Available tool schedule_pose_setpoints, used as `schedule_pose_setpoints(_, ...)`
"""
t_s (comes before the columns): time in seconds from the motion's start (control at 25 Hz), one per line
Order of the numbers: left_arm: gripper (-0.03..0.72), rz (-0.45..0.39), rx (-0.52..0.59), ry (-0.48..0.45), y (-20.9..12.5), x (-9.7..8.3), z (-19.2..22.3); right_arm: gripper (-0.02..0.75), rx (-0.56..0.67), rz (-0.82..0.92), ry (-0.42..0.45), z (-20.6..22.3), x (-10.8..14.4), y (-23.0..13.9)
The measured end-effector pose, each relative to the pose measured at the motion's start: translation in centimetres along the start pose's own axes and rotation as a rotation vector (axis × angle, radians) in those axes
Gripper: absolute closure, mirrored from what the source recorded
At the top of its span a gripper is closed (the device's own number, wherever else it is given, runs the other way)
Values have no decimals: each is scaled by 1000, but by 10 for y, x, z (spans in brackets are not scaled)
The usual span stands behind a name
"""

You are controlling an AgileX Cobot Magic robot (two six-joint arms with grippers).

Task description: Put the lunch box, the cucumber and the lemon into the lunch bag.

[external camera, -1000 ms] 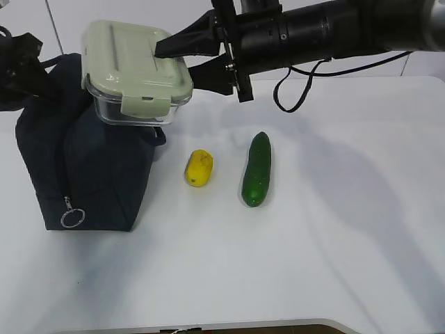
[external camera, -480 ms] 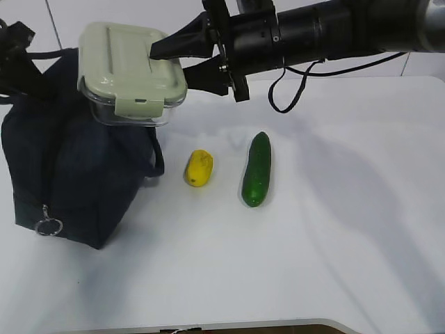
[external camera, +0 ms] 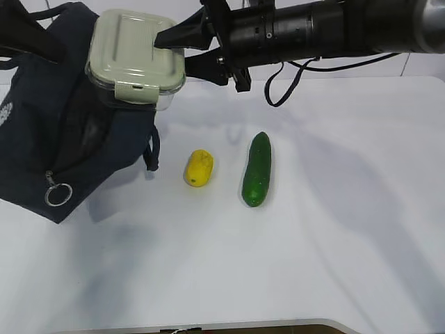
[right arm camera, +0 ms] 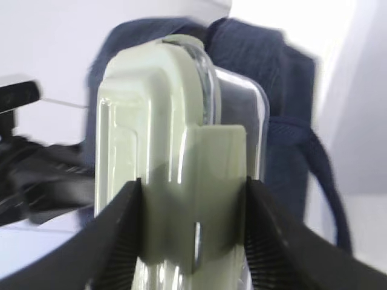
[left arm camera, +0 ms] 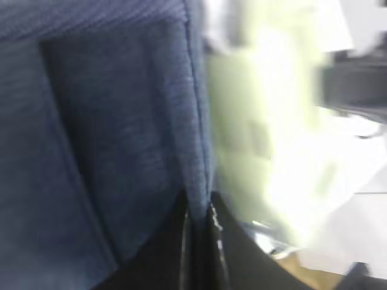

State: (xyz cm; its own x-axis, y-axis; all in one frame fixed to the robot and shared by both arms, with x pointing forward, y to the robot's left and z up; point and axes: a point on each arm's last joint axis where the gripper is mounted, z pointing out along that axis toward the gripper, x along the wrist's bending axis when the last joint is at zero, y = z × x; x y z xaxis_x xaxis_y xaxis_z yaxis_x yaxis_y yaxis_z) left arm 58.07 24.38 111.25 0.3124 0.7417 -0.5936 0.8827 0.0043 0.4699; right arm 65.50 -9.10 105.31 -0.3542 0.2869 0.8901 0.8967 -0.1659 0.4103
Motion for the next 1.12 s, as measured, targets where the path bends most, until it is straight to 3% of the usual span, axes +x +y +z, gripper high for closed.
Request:
schedule_pose_setpoints(0.24,702,20,-18,-61,2,-6,0,367,-6,-48,-71,3,-11,0)
schedule_pose_setpoints(0.6,703,33,-28,-59,2,-6,0,367,86,-16,-40,40,-27,-27)
schedule_pose_setpoints(0.84,703,21,-19,-64,3,-1,6,367,67,32,20,61,-33,-35)
schedule_pose_setpoints(1.12,703,19,-10,-50,8,13,34,367,52,18,4,80,-47,-32)
